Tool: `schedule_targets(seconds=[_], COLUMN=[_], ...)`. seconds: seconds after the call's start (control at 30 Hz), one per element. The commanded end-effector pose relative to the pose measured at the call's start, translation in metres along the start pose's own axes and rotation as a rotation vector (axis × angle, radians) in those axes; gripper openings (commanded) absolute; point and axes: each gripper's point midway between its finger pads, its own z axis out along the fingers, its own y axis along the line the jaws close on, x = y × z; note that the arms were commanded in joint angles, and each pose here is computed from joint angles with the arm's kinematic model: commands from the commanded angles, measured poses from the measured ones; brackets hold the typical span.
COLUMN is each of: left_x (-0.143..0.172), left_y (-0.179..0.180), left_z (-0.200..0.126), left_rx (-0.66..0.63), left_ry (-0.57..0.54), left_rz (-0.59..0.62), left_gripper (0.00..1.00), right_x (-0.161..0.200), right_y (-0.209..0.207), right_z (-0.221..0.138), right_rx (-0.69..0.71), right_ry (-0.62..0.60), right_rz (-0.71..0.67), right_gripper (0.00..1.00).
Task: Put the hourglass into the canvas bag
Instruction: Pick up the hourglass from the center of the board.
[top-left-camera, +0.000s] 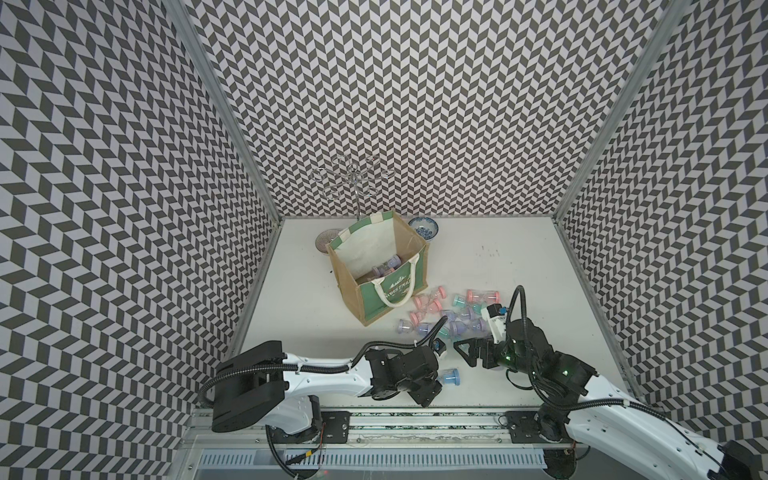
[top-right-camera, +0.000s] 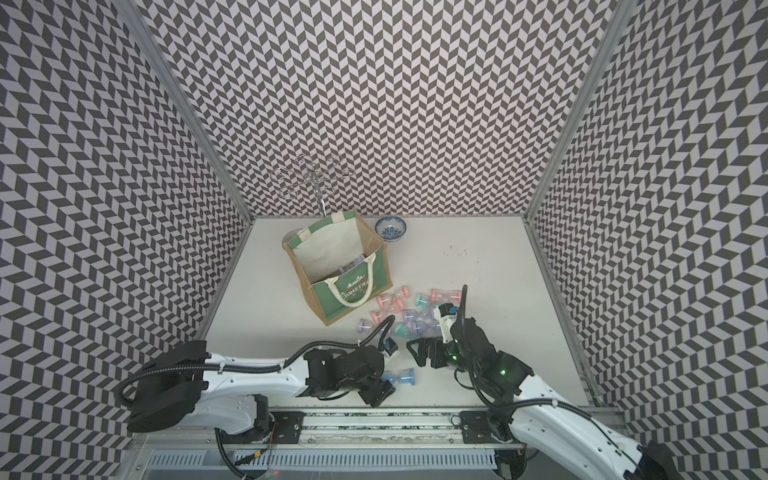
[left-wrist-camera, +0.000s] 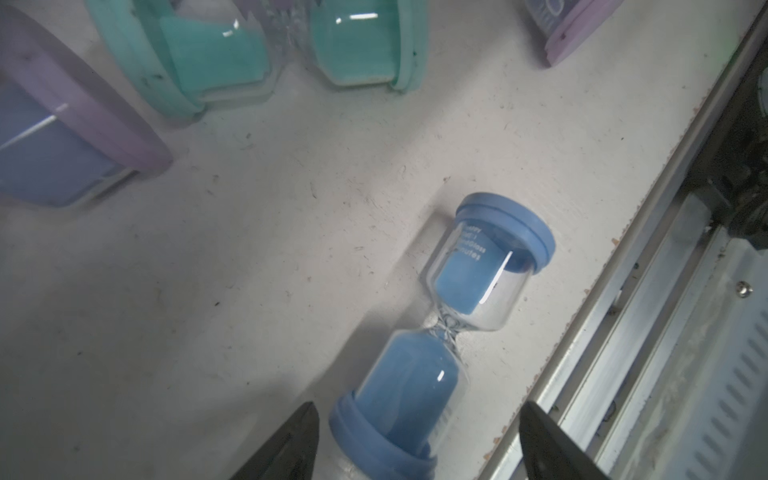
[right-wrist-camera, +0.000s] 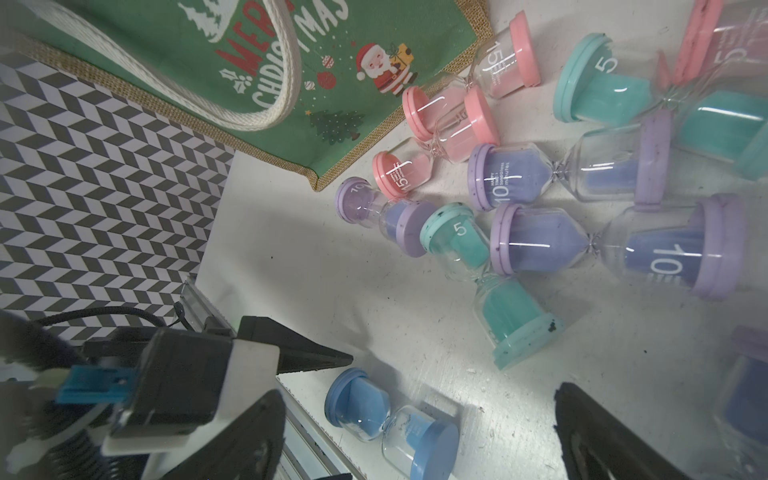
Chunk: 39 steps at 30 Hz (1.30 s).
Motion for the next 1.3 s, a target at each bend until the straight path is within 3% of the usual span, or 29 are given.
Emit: schedule_targets(seconds=[0.0,0.37,0.73,0.83,1.27], left_x=[-0.008,0.001,0.003,0.000,-0.021], left_y=[0.001,0.005,0.011,0.011,0.007], left_z=[0.005,0.026,0.021,0.019,0.005], left_rx=[-0.005,-0.031,-0.047,-0.050,-0.048], left_ry=[-0.063,-0.020,-0.035,-0.044,-0.105], left_rz=[0.000,0.019,0.009,0.005,0.002], left_gripper=[0.76,0.70,0.51,0.44,0.40], right_x=[-0.009,-0.009,-0.013,-0.015,-0.021], right_y=[0.005,0.003,0.001,0.005,0.040], right_z=[0.000,0.000,0.000,-0.001,-0.007], right_rx=[-0.034,-0.022,-0.001,-0.018,-0.195], right_ry=[-0.049,-0.051,-0.069,-0.071,-0.085], right_rz=[0.004,0.003,0.004,-0.009,-0.064], right_gripper=[0.99,0.99,0.99,0.99,0.99])
